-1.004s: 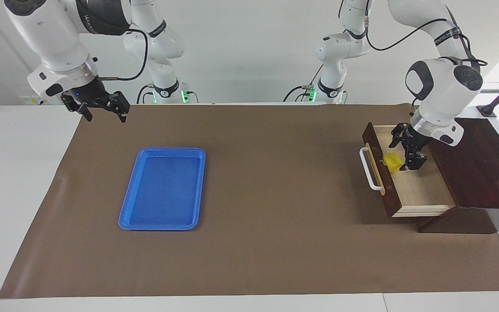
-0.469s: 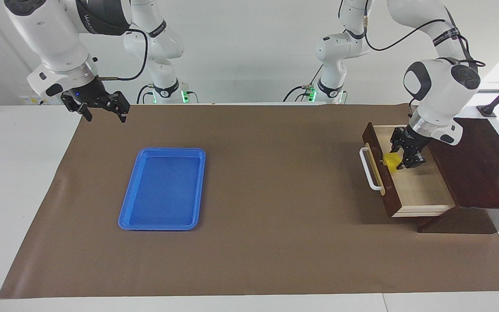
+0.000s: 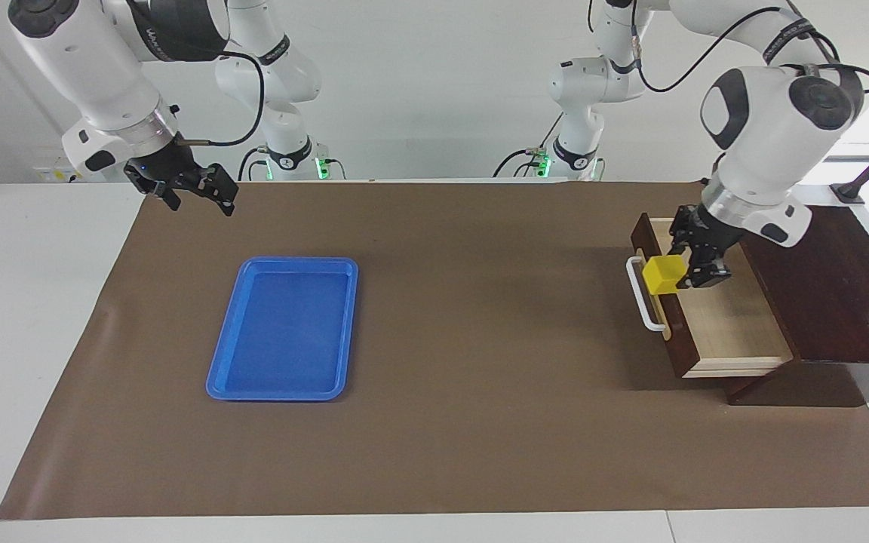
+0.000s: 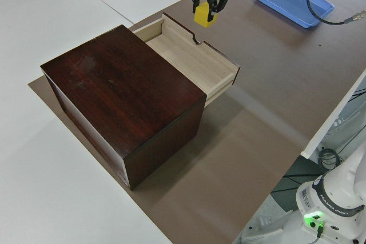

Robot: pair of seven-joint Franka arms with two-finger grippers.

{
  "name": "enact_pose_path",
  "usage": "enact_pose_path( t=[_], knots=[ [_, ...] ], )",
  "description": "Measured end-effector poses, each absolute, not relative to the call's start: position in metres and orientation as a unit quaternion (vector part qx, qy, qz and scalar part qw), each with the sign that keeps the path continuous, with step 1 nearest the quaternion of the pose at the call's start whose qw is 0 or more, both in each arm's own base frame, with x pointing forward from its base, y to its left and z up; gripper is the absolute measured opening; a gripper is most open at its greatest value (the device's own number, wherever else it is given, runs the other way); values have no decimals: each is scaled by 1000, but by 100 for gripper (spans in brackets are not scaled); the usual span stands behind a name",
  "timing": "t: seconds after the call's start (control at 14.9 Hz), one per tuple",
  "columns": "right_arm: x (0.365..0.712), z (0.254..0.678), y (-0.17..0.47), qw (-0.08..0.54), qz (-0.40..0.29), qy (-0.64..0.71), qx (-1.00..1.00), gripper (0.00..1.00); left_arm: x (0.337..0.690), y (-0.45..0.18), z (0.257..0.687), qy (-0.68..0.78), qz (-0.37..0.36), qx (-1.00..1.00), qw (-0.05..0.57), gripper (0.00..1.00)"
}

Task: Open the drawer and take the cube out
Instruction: 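Lift the cube with the left gripper while the right gripper approaches, then grasp the yellow cube with the right gripper beside the left gripper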

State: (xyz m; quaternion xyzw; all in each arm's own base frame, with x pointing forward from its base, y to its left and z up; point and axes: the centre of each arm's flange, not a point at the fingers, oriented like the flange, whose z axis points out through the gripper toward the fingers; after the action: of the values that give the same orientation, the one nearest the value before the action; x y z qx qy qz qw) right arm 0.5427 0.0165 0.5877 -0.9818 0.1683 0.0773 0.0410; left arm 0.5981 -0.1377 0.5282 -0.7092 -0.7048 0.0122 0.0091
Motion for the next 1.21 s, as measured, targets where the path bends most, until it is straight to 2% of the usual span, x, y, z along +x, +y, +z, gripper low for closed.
enact_pose_path(
  t=[0.2,0.33,0.74,0.94,1.21],
  knots=[
    [537,569,64,61,116,277,-952,100,573,-228,522,-722,21,-691,7,55],
    [535,551,98,75,139,343,-926,100,561,-264,522,-739,30,-673,-15,55],
    [540,469,190,144,220,489,-832,100,527,-321,493,-765,51,-640,-49,55],
    [543,436,234,180,247,524,-795,100,506,-345,497,-759,63,-645,-64,55],
    [551,403,257,197,266,540,-774,100,498,-355,497,-758,63,-646,-68,55]
  ],
)
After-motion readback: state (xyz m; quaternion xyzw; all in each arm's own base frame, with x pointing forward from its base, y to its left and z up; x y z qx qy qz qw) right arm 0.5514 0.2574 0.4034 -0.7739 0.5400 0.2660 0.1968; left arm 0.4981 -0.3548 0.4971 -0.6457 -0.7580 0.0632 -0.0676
